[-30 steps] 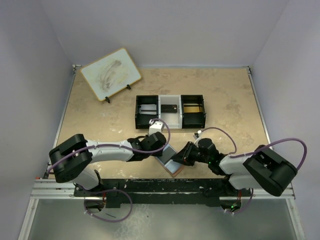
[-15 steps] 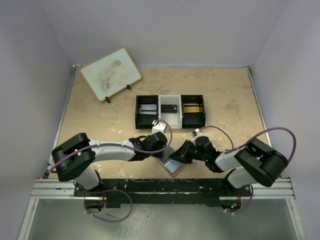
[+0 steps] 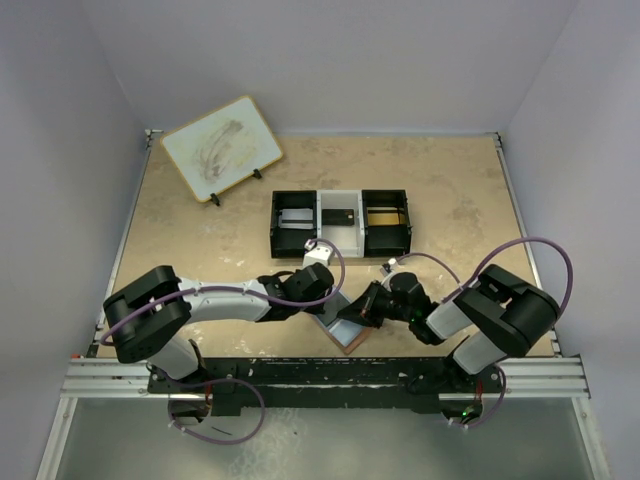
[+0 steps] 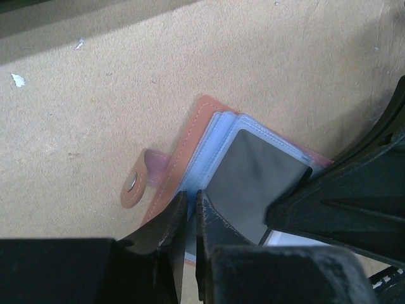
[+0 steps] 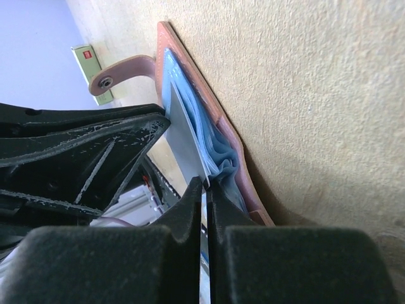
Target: Take the credit cards out of the card holder
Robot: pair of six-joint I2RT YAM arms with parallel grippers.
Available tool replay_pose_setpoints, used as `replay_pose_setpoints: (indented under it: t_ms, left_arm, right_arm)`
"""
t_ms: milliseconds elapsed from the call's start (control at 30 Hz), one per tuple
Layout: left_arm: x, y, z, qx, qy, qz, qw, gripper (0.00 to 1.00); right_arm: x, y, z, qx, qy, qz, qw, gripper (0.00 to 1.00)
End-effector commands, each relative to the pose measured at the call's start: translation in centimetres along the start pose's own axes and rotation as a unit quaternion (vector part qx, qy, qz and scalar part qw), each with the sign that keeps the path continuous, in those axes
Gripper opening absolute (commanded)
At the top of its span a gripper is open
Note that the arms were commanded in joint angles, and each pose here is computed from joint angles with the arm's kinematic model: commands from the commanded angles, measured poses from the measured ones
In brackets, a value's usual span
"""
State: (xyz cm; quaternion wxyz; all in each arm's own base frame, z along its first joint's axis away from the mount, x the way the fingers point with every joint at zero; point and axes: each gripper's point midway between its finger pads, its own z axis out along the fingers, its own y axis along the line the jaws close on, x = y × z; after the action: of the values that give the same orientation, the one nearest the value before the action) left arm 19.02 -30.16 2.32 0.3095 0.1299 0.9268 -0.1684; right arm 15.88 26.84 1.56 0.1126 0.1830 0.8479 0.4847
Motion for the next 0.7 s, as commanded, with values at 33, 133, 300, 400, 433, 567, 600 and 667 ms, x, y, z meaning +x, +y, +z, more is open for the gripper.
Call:
replay_pose_setpoints:
  t_ms: [33, 133, 300, 400, 433, 567, 600, 667]
  left_arm:
    - [2.2, 2.2, 0.8, -0.05, 0.026, -0.012, 0.998, 0.05]
    - [3.2, 3.5, 1.3, -0.082, 0.034, -0.019, 0.996, 0.03]
    - [3.9, 4.3, 1.7, -0.1, 0.034, -0.033, 0.994, 0.02]
    - [4.0, 4.5, 1.7, -0.105, 0.033, -0.036, 0.993, 0.02]
    - [3.9, 4.6, 1.7, -0.107, 0.032, -0.037, 0.993, 0.02]
    - [3.8, 4.9, 1.5, -0.115, 0.028, -0.036, 0.992, 0.01]
    - [3.7, 4.9, 1.5, -0.116, 0.028, -0.037, 0.992, 0.01]
    - [3.6, 4.9, 1.5, -0.115, 0.026, -0.036, 0.992, 0.01]
  right_arm:
    - [0.2, 0.6, -0.2, -0.018, 0.001, -0.014, 1.0, 0.0]
    - [0.9, -0.2, -0.6, -0.012, 0.014, -0.013, 1.0, 0.0]
    - [2.1, -0.9, -1.2, -0.009, 0.04, -0.019, 0.999, 0.0]
    - [2.3, -1.2, -1.4, -0.004, 0.046, -0.026, 0.999, 0.0]
    - [2.3, -1.2, -1.5, -0.003, 0.046, -0.027, 0.999, 0.0]
    - [2.1, -1.3, -1.7, 0.007, 0.039, -0.037, 0.999, 0.0]
    - [2.1, -1.4, -1.8, 0.012, 0.038, -0.041, 0.998, 0.0]
    - [2.0, -1.6, -1.9, 0.024, 0.037, -0.049, 0.998, 0.0]
